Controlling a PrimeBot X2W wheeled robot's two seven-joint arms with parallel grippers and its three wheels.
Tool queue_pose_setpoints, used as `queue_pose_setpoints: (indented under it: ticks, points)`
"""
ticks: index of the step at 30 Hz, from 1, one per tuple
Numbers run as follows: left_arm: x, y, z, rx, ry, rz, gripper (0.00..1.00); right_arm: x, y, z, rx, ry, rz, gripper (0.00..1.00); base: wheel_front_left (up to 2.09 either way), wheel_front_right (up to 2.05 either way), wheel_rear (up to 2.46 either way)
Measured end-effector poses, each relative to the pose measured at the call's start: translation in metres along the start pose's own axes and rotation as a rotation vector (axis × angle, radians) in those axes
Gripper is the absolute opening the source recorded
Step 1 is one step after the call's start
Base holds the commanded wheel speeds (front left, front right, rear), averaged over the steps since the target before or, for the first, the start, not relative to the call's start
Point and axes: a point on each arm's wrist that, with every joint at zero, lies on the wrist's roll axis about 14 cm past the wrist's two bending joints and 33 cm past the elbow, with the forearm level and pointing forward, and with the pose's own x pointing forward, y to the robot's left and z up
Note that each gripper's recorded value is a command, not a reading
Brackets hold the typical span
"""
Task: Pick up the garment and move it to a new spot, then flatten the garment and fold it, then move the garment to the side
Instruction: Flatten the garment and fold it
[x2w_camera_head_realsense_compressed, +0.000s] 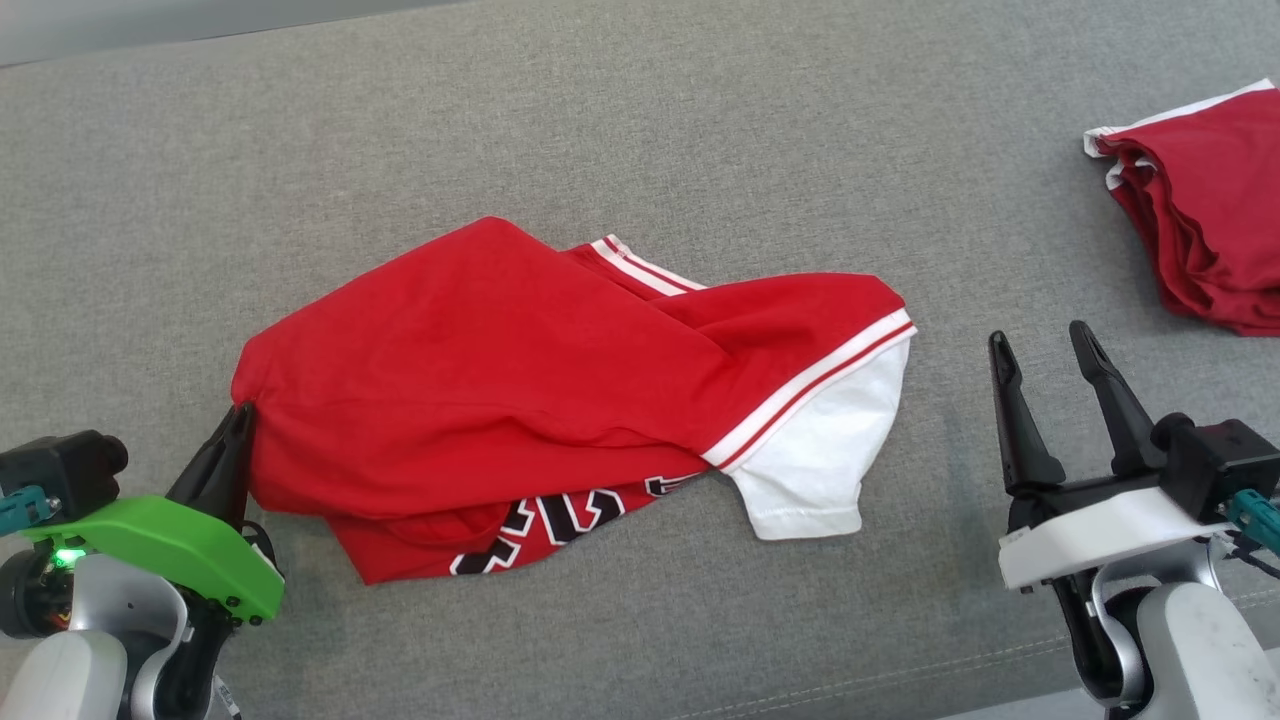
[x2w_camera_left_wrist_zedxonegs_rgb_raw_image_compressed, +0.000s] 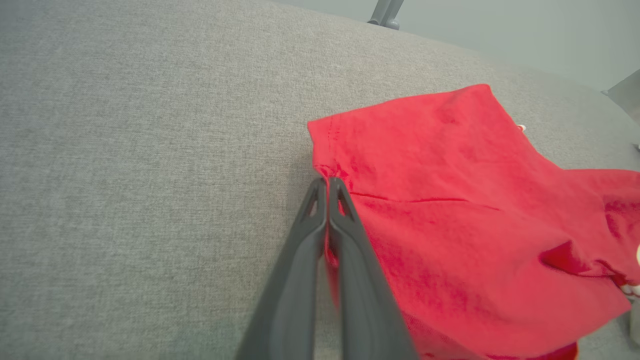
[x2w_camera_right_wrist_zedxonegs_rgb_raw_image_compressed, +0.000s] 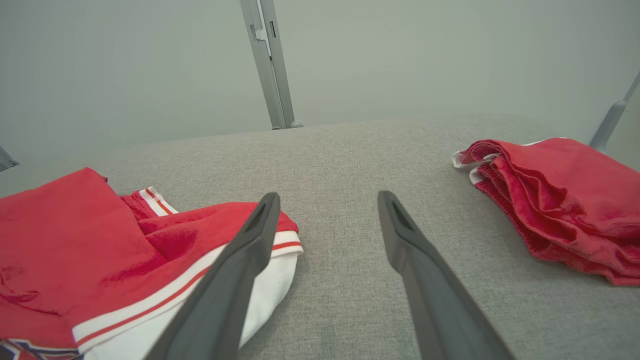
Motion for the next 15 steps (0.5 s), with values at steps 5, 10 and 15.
queue_pose_setpoints:
  ticks: [5,10,15]
  points:
    - [0.0,0.001,0.007,0.015,-0.031,0.011,0.0,-0.013,-0.008,-0.033,-0.017,0.128,-0.007,1.0,0.0,0.0,0.0]
    - [0.001,0.004,0.007,0.016,-0.04,0.02,0.0,-0.02,0.008,-0.072,0.044,0.245,0.026,1.0,0.0,0.0,0.0]
    - [0.0,0.008,0.005,0.018,-0.04,0.032,0.0,-0.015,0.038,-0.09,0.103,0.287,0.103,1.0,0.0,0.0,0.0]
